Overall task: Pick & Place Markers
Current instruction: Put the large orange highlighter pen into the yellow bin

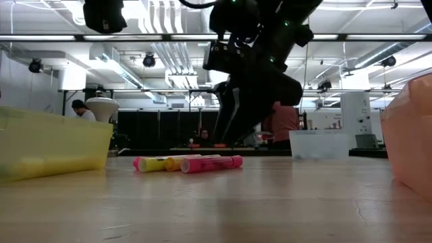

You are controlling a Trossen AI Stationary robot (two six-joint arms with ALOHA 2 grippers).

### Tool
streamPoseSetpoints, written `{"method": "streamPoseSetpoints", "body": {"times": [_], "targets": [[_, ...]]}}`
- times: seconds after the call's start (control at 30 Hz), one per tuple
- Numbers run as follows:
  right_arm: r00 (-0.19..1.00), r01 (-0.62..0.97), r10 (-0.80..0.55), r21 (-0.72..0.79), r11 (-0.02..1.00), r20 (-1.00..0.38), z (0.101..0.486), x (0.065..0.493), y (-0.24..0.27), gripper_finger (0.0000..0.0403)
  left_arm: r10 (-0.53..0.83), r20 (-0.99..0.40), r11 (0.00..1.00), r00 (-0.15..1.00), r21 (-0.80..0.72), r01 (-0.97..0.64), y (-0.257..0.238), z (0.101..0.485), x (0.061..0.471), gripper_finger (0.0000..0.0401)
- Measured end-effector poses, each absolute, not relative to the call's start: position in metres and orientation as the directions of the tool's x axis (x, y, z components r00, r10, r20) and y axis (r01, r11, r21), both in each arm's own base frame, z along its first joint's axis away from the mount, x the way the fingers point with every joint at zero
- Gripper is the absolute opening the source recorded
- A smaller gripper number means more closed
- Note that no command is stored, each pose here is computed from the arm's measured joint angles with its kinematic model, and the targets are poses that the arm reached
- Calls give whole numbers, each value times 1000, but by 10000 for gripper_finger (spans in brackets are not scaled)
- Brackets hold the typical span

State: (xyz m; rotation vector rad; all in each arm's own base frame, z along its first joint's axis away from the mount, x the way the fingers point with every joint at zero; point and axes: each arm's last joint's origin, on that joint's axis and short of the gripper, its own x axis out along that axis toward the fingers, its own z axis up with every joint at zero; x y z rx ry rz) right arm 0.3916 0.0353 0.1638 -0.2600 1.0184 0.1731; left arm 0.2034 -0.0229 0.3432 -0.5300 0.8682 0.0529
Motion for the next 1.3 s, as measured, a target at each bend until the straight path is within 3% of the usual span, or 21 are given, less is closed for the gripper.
{"method": "streamPoseSetpoints", "body": {"times": [0.47,0.6,0.8,0.83,1.07,1.3], "targets": [[409,-263,49,-67,963,-911,126,392,32,215,-169,-720,858,673,-443,-259,-23,346,203,138],[369,-208,50,-30,978,-928,128,398,33,172,-169,-719,855,674,-447,-263,-23,346,202,138],[340,-121,67,27,992,-938,136,401,34,54,-168,-729,864,663,-433,-258,-23,343,202,138],[329,-105,77,45,993,-941,138,401,34,49,-167,-731,866,662,-429,-256,-23,343,203,138],[319,13,113,124,992,-941,160,405,39,50,-75,-738,891,671,-352,-288,-20,342,205,138],[439,-28,130,131,991,-889,204,419,50,50,-59,-727,894,684,-343,-287,-18,342,207,138]]}}
